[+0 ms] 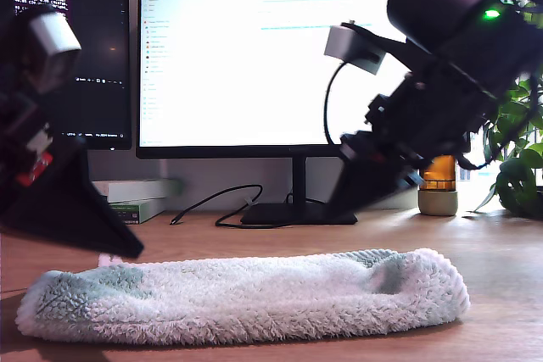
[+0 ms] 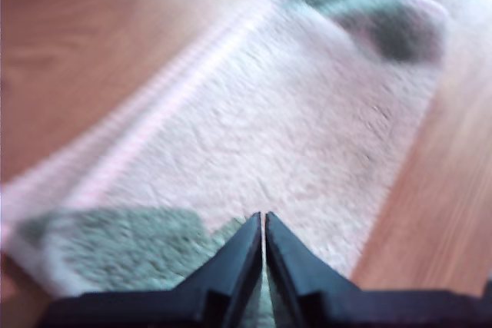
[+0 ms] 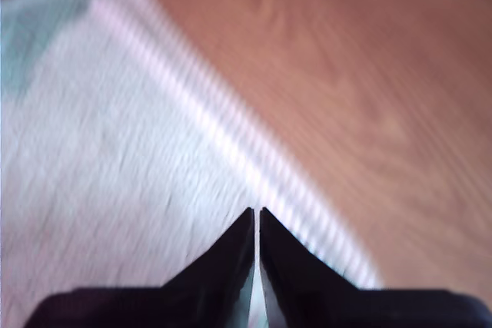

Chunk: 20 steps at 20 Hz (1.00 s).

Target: Fold the tea towel to a neat square and place it to the right

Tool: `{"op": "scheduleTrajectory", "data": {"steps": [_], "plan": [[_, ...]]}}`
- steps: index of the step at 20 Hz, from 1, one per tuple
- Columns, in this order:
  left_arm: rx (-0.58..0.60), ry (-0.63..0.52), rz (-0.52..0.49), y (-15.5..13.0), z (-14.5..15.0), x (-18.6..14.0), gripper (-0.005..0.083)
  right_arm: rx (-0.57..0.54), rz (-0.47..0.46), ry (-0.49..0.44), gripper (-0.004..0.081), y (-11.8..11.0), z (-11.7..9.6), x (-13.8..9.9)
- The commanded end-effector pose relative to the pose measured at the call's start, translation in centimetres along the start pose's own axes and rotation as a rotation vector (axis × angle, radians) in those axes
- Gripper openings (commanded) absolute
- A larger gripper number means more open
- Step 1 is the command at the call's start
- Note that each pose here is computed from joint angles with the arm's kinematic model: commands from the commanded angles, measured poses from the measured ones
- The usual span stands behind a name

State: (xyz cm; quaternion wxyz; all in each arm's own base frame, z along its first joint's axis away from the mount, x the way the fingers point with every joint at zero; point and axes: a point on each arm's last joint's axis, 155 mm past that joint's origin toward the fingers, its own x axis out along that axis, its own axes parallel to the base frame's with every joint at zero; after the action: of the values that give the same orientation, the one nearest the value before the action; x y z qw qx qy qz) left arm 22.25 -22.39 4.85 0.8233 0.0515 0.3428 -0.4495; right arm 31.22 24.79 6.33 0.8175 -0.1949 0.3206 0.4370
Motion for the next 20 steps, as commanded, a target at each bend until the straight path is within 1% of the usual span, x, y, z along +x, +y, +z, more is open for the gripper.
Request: {"op": "scheduleTrajectory", "data": {"steps": [1,3,5,9,11,15,17,20], "plan": [[0.004,-0.002,-0.022,-0.3,-0.2,0.3,-0.0021,-0.010,0.051,0.029,-0.0012,0.6,-0.7,0.6],[0.010,-0.023,-0.048,-0.7,0.2,0.5,-0.0021,-0.008,0.098,0.038,-0.0012,1.3,-0.7,1.0],[-0.005,-0.033,-0.053,-0.6,0.4,0.9,-0.0021,0.005,0.141,0.052,-0.0012,1.8,-0.8,1.5],[-0.026,0.003,-0.082,-0.9,-0.5,1.5,-0.0021,0.012,0.146,0.074,-0.0012,1.3,-0.8,1.9],[-0.033,0.017,-0.080,-0.9,-0.8,1.5,-0.0021,0.011,0.142,0.103,-0.0012,0.9,-1.6,1.7],[-0.069,0.103,-0.004,0.6,-2.0,1.4,-0.0021,0.035,0.113,0.167,-0.0012,-0.5,-3.5,1.1],[-0.063,0.104,0.007,0.8,-2.0,1.4,-0.0021,0.020,0.112,0.218,-0.0012,-0.5,-4.8,0.8],[-0.066,0.118,0.053,1.6,-2.3,1.4,-0.0021,0.018,0.103,0.269,-0.0012,-0.5,-6.0,0.5]]}}
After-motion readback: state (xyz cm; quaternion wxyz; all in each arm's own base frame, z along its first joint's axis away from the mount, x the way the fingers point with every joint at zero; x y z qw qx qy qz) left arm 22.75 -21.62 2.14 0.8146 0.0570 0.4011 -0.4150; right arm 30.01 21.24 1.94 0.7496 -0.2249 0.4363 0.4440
